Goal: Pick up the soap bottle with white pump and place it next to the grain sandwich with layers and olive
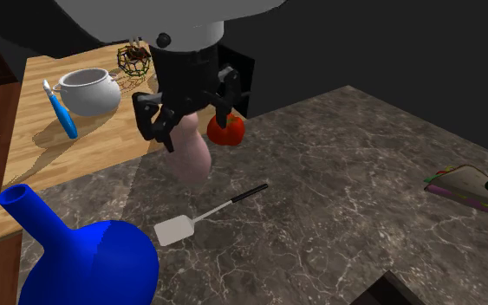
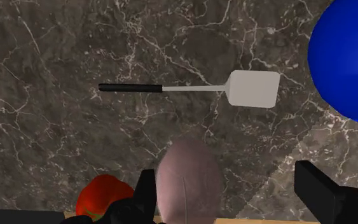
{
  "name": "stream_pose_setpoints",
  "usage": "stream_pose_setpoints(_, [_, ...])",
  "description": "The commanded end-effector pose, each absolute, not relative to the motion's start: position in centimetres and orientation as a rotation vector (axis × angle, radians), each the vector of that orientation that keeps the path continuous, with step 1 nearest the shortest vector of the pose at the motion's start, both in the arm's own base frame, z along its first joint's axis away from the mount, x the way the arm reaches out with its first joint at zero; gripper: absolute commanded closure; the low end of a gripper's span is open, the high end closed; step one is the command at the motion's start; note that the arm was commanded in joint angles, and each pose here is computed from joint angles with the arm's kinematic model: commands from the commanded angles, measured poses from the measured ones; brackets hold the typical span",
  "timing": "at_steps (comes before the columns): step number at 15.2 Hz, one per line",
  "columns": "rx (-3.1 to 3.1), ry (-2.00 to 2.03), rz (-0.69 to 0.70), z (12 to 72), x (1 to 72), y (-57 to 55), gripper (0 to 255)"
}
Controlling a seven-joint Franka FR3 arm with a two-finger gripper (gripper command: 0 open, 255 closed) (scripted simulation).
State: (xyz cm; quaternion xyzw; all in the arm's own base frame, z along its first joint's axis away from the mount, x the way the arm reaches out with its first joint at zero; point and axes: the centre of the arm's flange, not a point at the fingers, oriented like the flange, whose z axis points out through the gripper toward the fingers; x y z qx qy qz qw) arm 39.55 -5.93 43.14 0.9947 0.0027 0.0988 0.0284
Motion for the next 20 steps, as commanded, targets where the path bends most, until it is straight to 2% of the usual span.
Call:
stream_pose_setpoints(1, [3.073, -0.017, 0.379, 41.4, 41.0, -6.8, 0])
stream_pose_setpoints(9, [3.076, -0.106, 0.627, 36.6, 47.2, -9.7, 0])
stream_pose_setpoints(16, [3.076, -0.106, 0.627, 32.9, 48.8, -9.8, 0])
stream_pose_setpoints(20, [3.076, -0.106, 0.627, 32.9, 48.8, -9.8, 0])
